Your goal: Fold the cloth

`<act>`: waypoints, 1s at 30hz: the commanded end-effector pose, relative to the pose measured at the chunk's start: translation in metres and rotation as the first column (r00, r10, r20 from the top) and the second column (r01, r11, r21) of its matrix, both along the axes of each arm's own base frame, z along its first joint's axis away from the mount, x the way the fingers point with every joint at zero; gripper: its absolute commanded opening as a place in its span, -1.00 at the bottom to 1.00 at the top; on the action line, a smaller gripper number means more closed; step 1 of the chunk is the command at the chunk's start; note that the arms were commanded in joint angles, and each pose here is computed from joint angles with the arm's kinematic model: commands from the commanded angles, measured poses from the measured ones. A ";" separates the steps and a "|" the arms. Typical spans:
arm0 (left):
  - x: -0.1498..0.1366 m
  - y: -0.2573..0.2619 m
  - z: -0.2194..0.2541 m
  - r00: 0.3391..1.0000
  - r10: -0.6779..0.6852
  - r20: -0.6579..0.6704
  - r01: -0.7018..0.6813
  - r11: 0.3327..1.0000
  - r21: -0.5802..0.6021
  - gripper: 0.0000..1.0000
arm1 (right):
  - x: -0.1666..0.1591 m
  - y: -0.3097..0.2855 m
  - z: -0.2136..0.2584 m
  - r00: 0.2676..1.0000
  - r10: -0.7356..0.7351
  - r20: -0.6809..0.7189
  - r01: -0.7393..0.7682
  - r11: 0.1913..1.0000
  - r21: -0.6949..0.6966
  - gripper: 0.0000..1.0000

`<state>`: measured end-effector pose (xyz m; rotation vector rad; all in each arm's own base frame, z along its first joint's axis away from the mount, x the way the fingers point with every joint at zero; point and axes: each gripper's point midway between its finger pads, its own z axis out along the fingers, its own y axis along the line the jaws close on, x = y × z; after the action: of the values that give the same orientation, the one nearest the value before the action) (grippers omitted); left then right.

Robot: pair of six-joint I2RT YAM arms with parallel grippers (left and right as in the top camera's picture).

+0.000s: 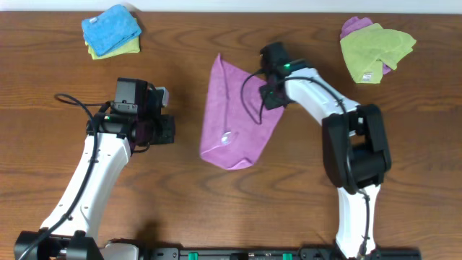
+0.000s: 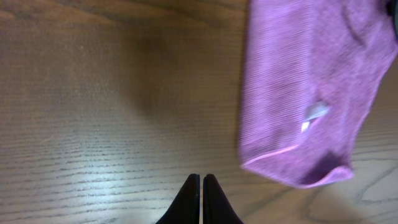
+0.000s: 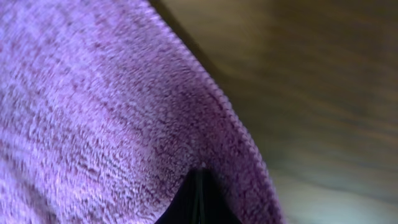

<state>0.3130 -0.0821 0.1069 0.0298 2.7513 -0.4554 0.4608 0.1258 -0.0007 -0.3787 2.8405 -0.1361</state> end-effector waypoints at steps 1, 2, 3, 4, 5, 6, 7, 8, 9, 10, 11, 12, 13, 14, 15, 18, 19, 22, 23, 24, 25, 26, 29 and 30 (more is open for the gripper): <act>0.000 -0.001 -0.002 1.000 -0.018 0.008 0.018 1.000 0.009 -0.88 | 0.009 -0.026 -0.022 0.997 -0.071 -0.008 0.071 0.996 -0.053 -0.97; 0.000 -0.001 -0.002 1.000 -0.018 0.010 0.018 1.000 0.009 -0.88 | 0.015 -0.024 -0.018 0.997 -0.072 0.012 0.072 0.997 -0.032 -0.97; 0.001 -0.001 -0.002 1.000 -0.018 0.012 0.018 1.000 0.009 -0.89 | 0.022 -0.018 -0.014 0.997 -0.067 0.032 0.067 0.998 -0.005 -0.97; 0.001 -0.001 -0.002 1.000 -0.018 0.013 0.018 1.000 0.008 -0.88 | 0.029 -0.012 -0.010 0.997 -0.061 0.052 0.060 0.998 0.025 -0.98; 0.001 -0.001 -0.002 1.000 -0.018 0.013 0.018 1.000 0.008 -0.88 | 0.034 -0.006 -0.007 0.996 -0.055 0.072 0.051 0.997 0.055 -0.97; 0.001 -0.001 -0.002 1.000 -0.018 0.013 0.018 1.000 0.008 -0.88 | 0.038 -0.001 -0.005 0.995 -0.049 0.085 0.042 0.996 0.078 -0.98; 0.002 -0.001 -0.001 1.000 -0.018 0.015 0.018 1.000 0.008 -0.88 | 0.041 0.003 -0.004 0.994 -0.045 0.098 0.035 0.995 0.098 -0.97; 0.002 -0.001 -0.001 1.000 -0.018 0.019 0.018 1.000 0.008 -0.89 | 0.046 0.008 -0.003 0.993 -0.039 0.115 0.025 0.992 0.121 -0.97; 0.004 -0.001 0.000 1.000 -0.018 0.026 0.018 1.000 0.008 -0.88 | 0.051 0.014 -0.003 0.991 -0.034 0.133 0.014 0.989 0.147 -0.97; 0.006 -0.001 0.001 0.999 -0.018 0.035 0.018 1.000 0.007 -0.88 | 0.055 0.018 -0.003 0.988 -0.030 0.150 0.005 0.986 0.165 -0.97; 0.008 -0.001 0.002 0.999 -0.018 0.047 0.018 1.000 0.006 -0.88 | 0.060 0.020 -0.004 0.986 -0.029 0.165 -0.001 0.984 0.178 -0.97; 0.011 -0.002 0.003 0.998 -0.018 0.060 0.018 1.000 0.005 -0.88 | 0.063 0.022 -0.005 0.984 -0.028 0.176 -0.005 0.983 0.184 -0.98; 0.013 -0.002 0.004 0.997 -0.017 0.070 0.017 1.000 0.004 -0.88 | 0.064 0.023 -0.006 0.983 -0.027 0.180 -0.006 0.983 0.184 -0.97; 0.016 -0.002 0.006 0.996 -0.017 0.083 0.017 1.000 0.003 -0.88 | 0.064 0.023 -0.006 0.983 -0.028 0.180 -0.006 0.983 0.185 -0.97; 0.019 -0.003 0.007 0.995 -0.017 0.098 0.017 1.000 0.001 -0.88 | 0.064 0.023 -0.006 0.983 -0.030 0.179 -0.004 0.983 0.186 -0.97; 0.029 -0.004 0.012 0.990 -0.017 0.142 0.017 1.000 -0.003 -0.88 | 0.062 0.023 0.002 0.985 -0.063 0.163 0.030 0.980 0.197 -0.97; 0.032 -0.004 0.015 0.987 -0.016 0.160 0.017 1.000 -0.005 -0.88 | 0.061 0.022 0.013 0.985 -0.070 0.158 0.038 0.979 0.199 -0.98; 0.040 -0.005 0.017 0.982 -0.016 0.190 0.018 1.000 -0.009 -0.88 | 0.064 0.020 0.063 0.978 -0.083 0.192 0.045 0.980 0.191 -0.98; 0.041 -0.006 0.014 0.983 -0.016 0.183 0.018 1.000 -0.009 -0.88 | 0.064 0.018 0.083 0.973 -0.088 0.215 0.048 0.981 0.186 -0.97; 0.041 -0.006 0.011 0.984 -0.019 0.175 0.021 1.000 -0.012 -0.88 | 0.064 0.017 0.099 0.969 -0.090 0.232 0.047 0.981 0.187 -0.97; 0.040 -0.008 0.008 0.986 -0.024 0.163 0.027 0.999 -0.018 -0.88 | 0.062 0.016 0.117 0.963 -0.091 0.252 0.043 0.981 0.189 -0.97; 0.039 -0.013 0.002 0.989 -0.036 0.145 0.040 0.999 -0.030 -0.88 | 0.060 0.014 0.132 0.958 -0.095 0.271 0.044 0.981 0.187 -0.98; 0.034 -0.035 -0.012 0.991 -0.095 0.096 0.104 0.990 -0.092 -0.88 | 0.045 0.005 0.180 0.941 -0.102 0.321 0.048 0.984 0.173 -0.97; 0.033 -0.047 -0.015 0.988 -0.128 0.092 0.138 0.984 -0.115 -0.88 | 0.035 0.001 0.196 0.939 -0.100 0.328 0.046 0.984 0.169 -0.98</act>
<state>0.3547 -0.1027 0.1047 0.1065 2.6139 -0.5211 0.5023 0.1314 0.1191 -0.2272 2.6398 0.0256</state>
